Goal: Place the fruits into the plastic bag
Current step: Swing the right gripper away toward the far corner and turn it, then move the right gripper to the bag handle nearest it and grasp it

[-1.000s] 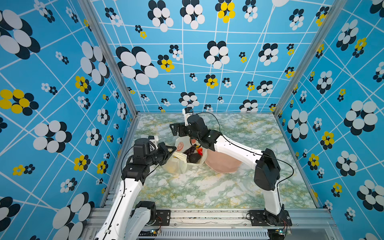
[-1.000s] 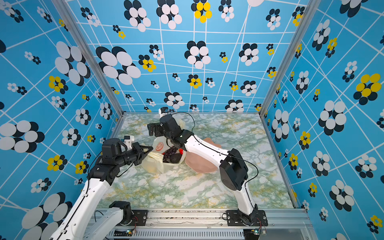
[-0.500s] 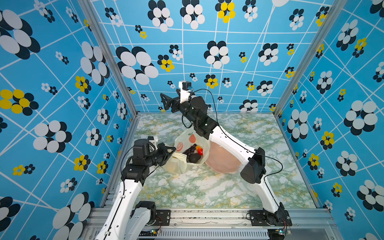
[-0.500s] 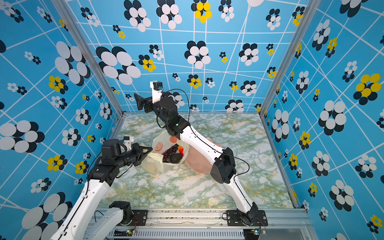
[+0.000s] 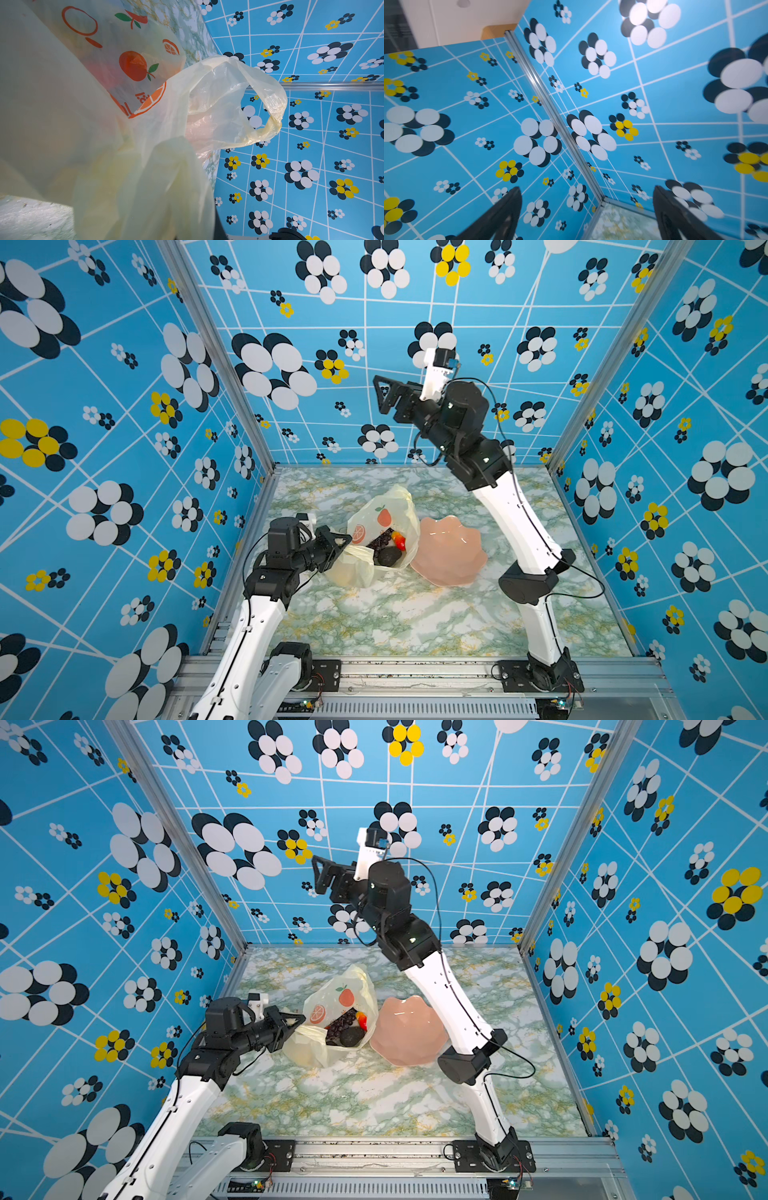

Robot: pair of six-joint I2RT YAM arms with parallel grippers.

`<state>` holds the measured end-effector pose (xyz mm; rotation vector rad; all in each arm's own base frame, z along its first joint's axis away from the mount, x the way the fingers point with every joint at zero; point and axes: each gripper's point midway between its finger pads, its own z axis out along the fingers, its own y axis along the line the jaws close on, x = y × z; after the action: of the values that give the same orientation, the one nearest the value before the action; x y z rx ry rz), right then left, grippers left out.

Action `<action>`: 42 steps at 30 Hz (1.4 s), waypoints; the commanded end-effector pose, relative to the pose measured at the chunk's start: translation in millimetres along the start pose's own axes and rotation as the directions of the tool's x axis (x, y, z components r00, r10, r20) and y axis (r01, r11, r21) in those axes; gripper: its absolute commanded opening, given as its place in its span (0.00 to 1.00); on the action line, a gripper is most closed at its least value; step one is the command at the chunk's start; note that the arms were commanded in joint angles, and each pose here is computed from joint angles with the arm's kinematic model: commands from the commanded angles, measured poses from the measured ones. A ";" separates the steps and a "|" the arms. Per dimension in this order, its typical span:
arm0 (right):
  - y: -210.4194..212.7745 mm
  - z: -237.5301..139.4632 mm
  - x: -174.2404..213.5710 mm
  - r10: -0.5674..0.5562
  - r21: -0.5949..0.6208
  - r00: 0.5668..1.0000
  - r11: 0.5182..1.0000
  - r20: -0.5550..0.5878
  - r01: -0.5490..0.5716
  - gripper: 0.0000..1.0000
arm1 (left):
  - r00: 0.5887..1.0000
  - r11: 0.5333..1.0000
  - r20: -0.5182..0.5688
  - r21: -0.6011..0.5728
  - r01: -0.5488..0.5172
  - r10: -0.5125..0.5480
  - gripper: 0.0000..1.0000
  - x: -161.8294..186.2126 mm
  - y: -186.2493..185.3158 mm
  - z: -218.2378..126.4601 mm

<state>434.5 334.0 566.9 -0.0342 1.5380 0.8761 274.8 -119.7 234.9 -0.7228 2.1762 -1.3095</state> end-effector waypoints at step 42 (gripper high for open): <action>-114.2 -124.8 220.6 0.400 0.087 0.436 0.809 -0.806 -0.582 0.65 | 0.999 1.000 -0.035 -0.008 -0.021 0.021 0.00 6.2 -6.7 10.0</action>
<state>336.9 274.0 293.5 -0.0644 2.4329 1.6060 277.9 -132.7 236.9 -0.6802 2.2311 -1.3104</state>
